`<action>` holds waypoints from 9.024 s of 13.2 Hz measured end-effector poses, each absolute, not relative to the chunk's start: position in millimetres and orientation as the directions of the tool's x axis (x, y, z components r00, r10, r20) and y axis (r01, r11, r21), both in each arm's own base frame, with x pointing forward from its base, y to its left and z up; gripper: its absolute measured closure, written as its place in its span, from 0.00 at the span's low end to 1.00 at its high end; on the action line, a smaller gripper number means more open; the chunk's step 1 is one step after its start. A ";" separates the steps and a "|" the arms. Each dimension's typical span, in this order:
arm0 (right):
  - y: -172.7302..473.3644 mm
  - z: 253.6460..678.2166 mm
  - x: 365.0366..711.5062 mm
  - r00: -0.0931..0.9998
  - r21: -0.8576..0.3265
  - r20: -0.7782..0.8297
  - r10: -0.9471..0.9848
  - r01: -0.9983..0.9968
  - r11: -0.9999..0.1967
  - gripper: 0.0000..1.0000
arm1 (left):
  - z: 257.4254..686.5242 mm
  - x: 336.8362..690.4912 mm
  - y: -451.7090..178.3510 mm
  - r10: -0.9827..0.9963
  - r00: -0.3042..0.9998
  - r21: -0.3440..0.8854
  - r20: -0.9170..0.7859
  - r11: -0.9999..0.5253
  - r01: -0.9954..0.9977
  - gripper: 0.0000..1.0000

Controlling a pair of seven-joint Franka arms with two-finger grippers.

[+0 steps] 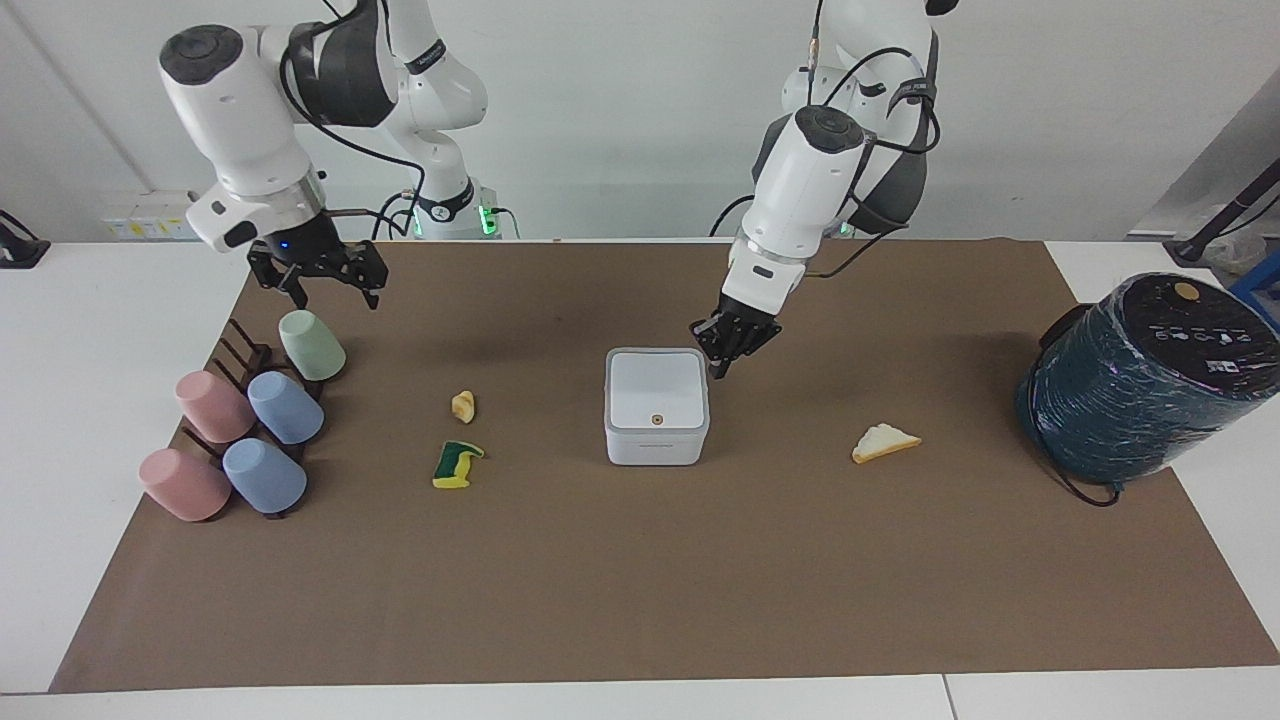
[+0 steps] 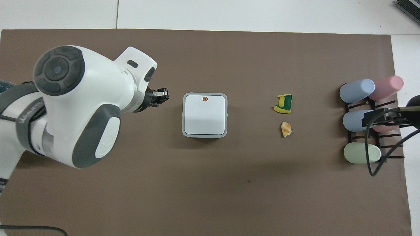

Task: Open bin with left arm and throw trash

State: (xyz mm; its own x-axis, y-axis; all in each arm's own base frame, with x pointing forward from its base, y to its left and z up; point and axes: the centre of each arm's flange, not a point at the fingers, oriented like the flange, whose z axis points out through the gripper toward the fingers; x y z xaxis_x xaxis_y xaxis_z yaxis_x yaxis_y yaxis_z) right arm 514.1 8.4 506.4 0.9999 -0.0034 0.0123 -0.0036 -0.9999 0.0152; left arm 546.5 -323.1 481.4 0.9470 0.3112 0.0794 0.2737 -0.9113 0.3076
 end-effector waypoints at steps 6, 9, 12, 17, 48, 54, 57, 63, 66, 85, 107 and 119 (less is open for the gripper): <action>70.2 389.0 534.7 0.998 0.005 0.018 0.057 0.057 -0.998 0.00 | 455.9 538.9 -334.5 0.360 0.930 0.397 0.074 -0.866 0.304 0.99; 79.3 336.6 534.1 0.997 0.002 0.026 0.069 0.069 -0.998 0.00 | 432.2 535.5 -349.1 0.350 0.934 0.394 0.071 -0.870 0.296 0.99; 78.8 307.7 524.4 0.997 0.003 0.021 0.069 0.069 -0.998 0.00 | 416.9 532.5 -362.2 0.339 0.938 0.394 0.073 -0.874 0.285 0.99; 77.9 296.9 516.8 0.998 -0.001 0.033 0.049 0.049 -0.999 0.00 | 409.7 526.3 -371.2 0.323 0.944 0.386 0.065 -0.881 0.275 0.99; 146.6 502.7 555.5 0.961 -0.298 0.025 -0.274 -0.254 -0.920 0.97 | 486.2 632.1 -140.5 0.013 1.000 0.068 0.021 -0.998 0.011 0.43; 257.0 464.2 567.0 0.905 -0.464 -0.081 -0.419 -0.406 -0.788 0.97 | 417.4 621.8 -114.3 -0.111 0.990 0.040 0.082 -0.993 -0.114 0.00; 295.1 435.5 570.8 0.900 -0.491 -0.102 -0.425 -0.417 -0.765 0.97 | 388.2 616.0 -104.3 -0.125 0.987 0.035 0.105 -0.991 -0.129 0.00; 321.7 404.8 565.1 0.908 -0.468 -0.119 -0.402 -0.409 -0.783 0.91 | 340.1 605.6 -87.9 -0.108 0.991 0.032 0.075 -0.993 -0.110 0.00; 324.2 403.7 563.9 0.909 -0.467 -0.121 -0.399 -0.406 -0.785 0.54 | 328.3 607.0 -83.8 -0.191 0.979 -0.010 0.073 -0.982 -0.191 0.00; 294.8 436.4 590.5 0.944 -0.287 0.253 -0.213 -0.137 -0.948 0.00 | 297.7 590.9 -74.7 -0.472 0.880 -0.048 0.050 -0.881 -0.470 0.74; 106.8 281.4 616.5 0.991 0.040 0.115 -0.064 -0.069 -0.997 0.07 | 442.3 576.4 -305.7 -0.130 0.991 0.059 0.029 -0.990 -0.132 1.00; 112.8 394.8 631.1 0.989 0.041 0.120 -0.082 -0.088 -0.995 0.96 | 441.3 535.7 -399.6 -0.075 0.993 0.180 0.092 -0.980 -0.090 0.71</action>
State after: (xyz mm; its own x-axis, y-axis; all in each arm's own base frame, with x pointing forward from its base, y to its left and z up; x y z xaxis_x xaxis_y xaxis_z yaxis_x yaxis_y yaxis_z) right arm 631.1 112.8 394.8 0.9893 -0.0825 0.1205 -0.0880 -0.9953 0.0413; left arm 535.7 -399.6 441.3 0.9930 -0.0749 0.0918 -0.0905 -0.9796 0.1795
